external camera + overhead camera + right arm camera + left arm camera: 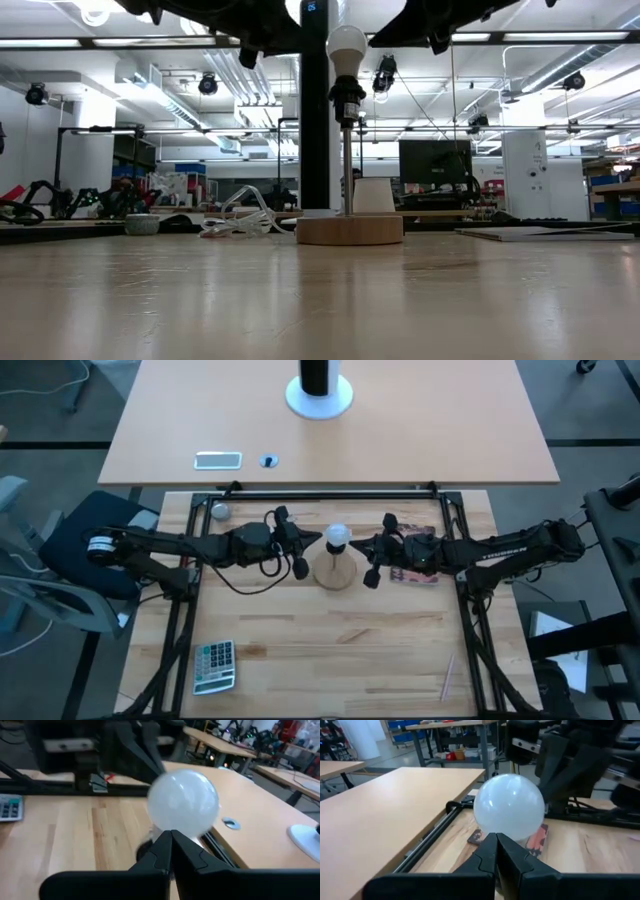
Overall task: Screw lightbulb
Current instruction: Insert the lightbulb into the lamp
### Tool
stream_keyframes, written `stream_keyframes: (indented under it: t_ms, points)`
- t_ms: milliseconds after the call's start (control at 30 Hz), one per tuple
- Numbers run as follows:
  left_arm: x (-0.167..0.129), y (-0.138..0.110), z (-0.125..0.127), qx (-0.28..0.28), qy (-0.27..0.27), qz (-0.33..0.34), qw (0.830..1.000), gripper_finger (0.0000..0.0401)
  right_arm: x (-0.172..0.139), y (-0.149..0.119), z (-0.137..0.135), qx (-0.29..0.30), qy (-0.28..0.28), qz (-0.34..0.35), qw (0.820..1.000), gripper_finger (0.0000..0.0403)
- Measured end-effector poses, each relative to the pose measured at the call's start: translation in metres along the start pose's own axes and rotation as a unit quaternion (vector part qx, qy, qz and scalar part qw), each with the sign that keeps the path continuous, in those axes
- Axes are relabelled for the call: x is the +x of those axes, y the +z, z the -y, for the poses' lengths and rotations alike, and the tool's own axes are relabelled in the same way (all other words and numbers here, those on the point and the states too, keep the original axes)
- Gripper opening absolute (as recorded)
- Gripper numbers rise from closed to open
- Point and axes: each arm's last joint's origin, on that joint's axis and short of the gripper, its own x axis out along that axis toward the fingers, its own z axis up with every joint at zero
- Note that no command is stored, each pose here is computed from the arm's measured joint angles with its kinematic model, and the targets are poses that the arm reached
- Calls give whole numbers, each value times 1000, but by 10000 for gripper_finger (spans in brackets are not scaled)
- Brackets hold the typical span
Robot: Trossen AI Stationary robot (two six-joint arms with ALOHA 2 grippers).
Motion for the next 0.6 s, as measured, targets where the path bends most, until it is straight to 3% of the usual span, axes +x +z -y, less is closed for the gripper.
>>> stream_keyframes:
  t_ms: [267,600]
  points:
    - [-6,7,1,-2,-52,17,999,0,1,-2,10,-15,-55,-18,998,2]
    - [7,-2,2,-1,-25,14,1000,0,10,0,15,-8,-33,12,999,2]
